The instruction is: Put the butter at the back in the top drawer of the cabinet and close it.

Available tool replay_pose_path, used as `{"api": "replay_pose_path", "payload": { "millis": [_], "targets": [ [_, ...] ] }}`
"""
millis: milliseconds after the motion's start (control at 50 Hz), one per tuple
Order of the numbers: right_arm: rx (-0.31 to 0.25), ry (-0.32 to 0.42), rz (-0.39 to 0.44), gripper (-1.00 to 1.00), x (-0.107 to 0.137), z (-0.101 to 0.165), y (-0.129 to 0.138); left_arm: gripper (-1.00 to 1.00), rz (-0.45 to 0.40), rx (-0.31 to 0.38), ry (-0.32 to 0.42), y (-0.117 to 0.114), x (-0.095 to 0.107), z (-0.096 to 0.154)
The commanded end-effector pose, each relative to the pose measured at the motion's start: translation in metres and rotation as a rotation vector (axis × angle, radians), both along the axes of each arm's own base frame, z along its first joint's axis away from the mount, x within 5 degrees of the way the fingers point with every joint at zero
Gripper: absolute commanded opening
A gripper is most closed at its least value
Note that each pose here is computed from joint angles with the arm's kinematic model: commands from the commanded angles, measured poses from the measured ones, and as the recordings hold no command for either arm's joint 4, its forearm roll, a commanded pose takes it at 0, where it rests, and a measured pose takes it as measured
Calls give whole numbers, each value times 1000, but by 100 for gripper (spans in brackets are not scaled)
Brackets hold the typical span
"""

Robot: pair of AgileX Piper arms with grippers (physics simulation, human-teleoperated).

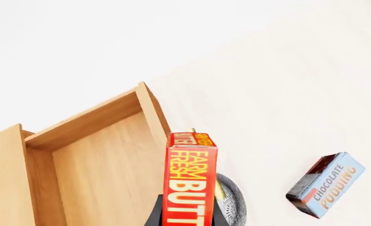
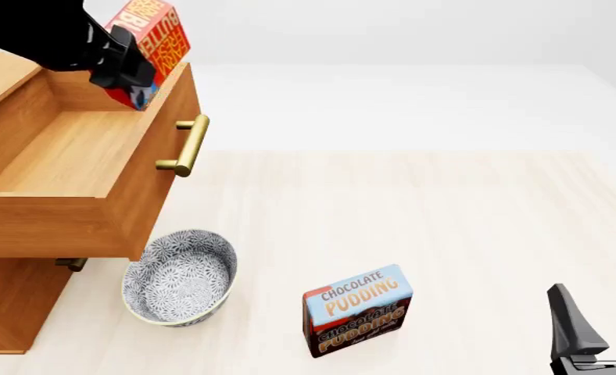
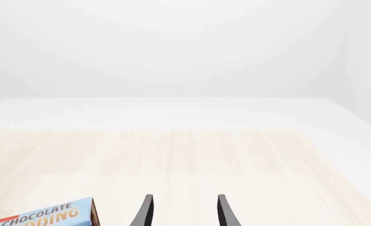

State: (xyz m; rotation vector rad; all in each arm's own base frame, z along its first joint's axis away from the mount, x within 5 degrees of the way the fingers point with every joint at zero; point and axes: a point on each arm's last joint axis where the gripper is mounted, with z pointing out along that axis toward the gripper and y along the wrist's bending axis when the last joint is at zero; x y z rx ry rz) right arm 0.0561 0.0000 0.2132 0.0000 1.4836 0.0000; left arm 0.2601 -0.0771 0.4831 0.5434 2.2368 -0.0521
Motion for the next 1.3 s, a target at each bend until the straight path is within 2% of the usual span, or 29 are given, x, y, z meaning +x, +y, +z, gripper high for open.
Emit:
{"api": "replay_pose_path", "payload": {
  "millis": [20, 300, 400, 640, 1300],
  "targets": [
    [0, 0, 0, 100, 0, 0, 0, -100, 43, 8, -34, 19, -13, 8],
    [0, 0, 0, 100, 0, 0, 0, -100, 93, 14, -15, 33, -17, 0],
    [0, 0, 0, 100, 0, 0, 0, -100, 124, 37, -5, 45, -19, -7],
    [0, 0, 0, 100, 0, 0, 0, -100, 185, 43, 2, 61, -22, -13],
    [0, 0, 0, 100, 0, 0, 0, -100, 268, 26, 61, 76, 4, -40]
  ]
}}
